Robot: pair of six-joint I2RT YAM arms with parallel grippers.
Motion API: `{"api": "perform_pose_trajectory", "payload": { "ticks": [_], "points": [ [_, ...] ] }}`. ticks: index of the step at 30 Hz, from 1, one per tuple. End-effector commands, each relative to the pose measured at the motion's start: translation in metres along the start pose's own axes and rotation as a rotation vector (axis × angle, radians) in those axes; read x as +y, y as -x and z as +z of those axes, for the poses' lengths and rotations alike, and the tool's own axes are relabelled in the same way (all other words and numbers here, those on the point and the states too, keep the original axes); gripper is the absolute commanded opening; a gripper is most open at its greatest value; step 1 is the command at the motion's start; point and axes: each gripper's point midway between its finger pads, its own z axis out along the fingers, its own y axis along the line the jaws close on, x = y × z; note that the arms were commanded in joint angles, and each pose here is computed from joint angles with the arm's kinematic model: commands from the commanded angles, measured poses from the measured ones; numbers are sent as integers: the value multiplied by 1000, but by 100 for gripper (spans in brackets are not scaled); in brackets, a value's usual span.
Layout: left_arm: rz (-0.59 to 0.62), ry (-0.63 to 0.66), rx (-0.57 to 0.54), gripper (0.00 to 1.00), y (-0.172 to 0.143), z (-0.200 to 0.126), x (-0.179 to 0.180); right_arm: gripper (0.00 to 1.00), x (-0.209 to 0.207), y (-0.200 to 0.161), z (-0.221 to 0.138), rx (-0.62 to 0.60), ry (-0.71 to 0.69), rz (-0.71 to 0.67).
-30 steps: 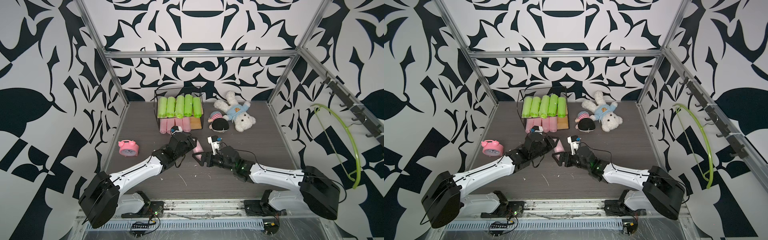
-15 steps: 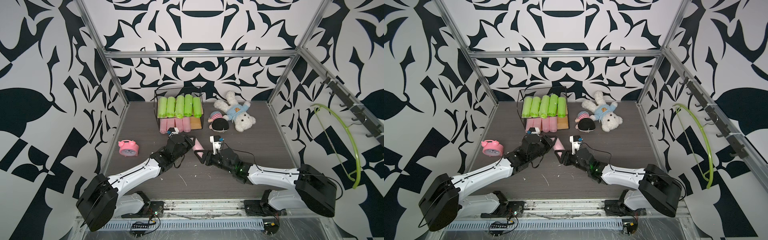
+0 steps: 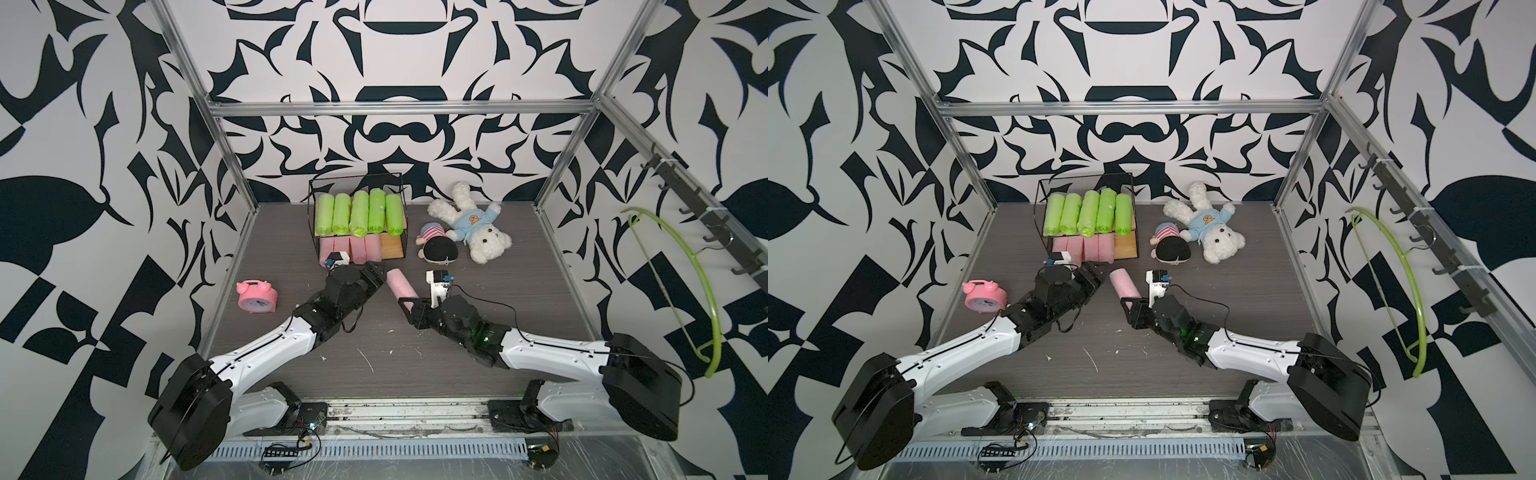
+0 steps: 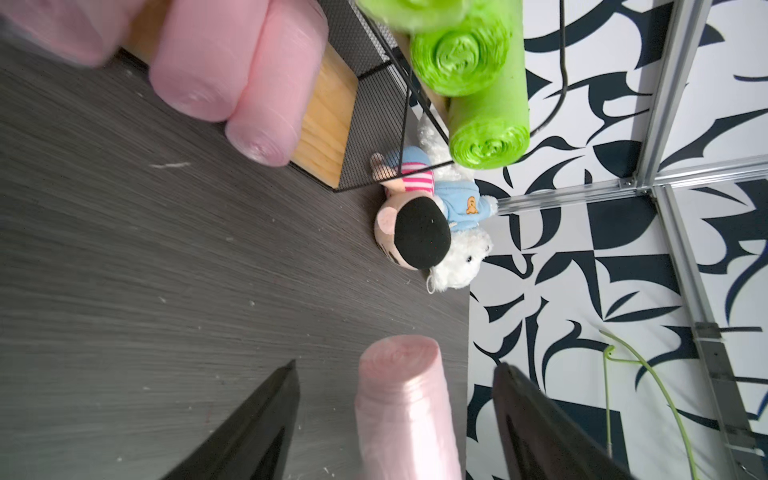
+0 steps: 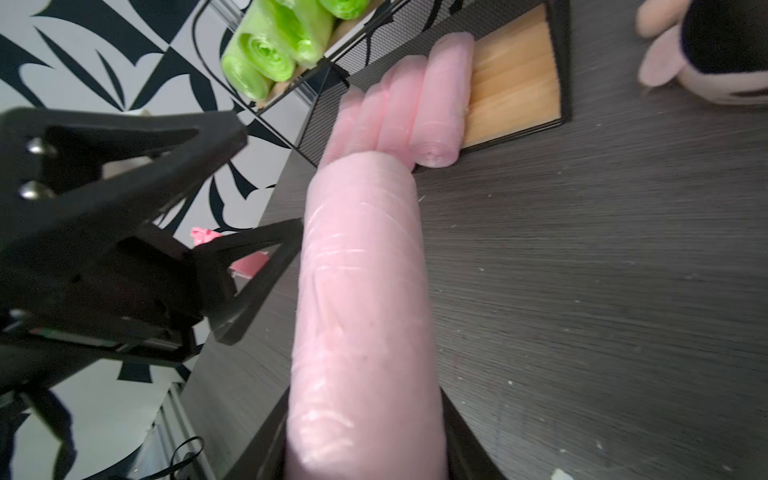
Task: Sort the rolls of trash bags by color and place them on the shelf
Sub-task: Pick up the roll of trash bags from the center of the board, then place the roll of trash bags on the shelf.
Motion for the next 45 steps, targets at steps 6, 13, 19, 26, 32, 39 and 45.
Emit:
{"api": "perform_pose_trajectory", "payload": {
  "ticks": [6,13,19,26,32,39,45],
  "points": [
    [171,152,-38,83,34,-22,44,45,4,53,31,-154,-117,-48],
    [300,152,-41,83,44,-43,35,45,-5,68,83,-190,-172,-71],
    [338,151,15,83,36,-49,33,45,-16,73,127,-231,-222,-88],
    [352,136,18,83,35,-57,29,44,-34,81,155,-297,-284,-83],
    [351,139,23,83,33,-57,34,44,-43,89,159,-318,-317,-90],
    [358,140,32,83,31,-55,37,45,-59,99,175,-322,-344,-68],
    [368,138,42,83,30,-53,36,47,-59,110,191,-357,-345,-67]
  ]
}}
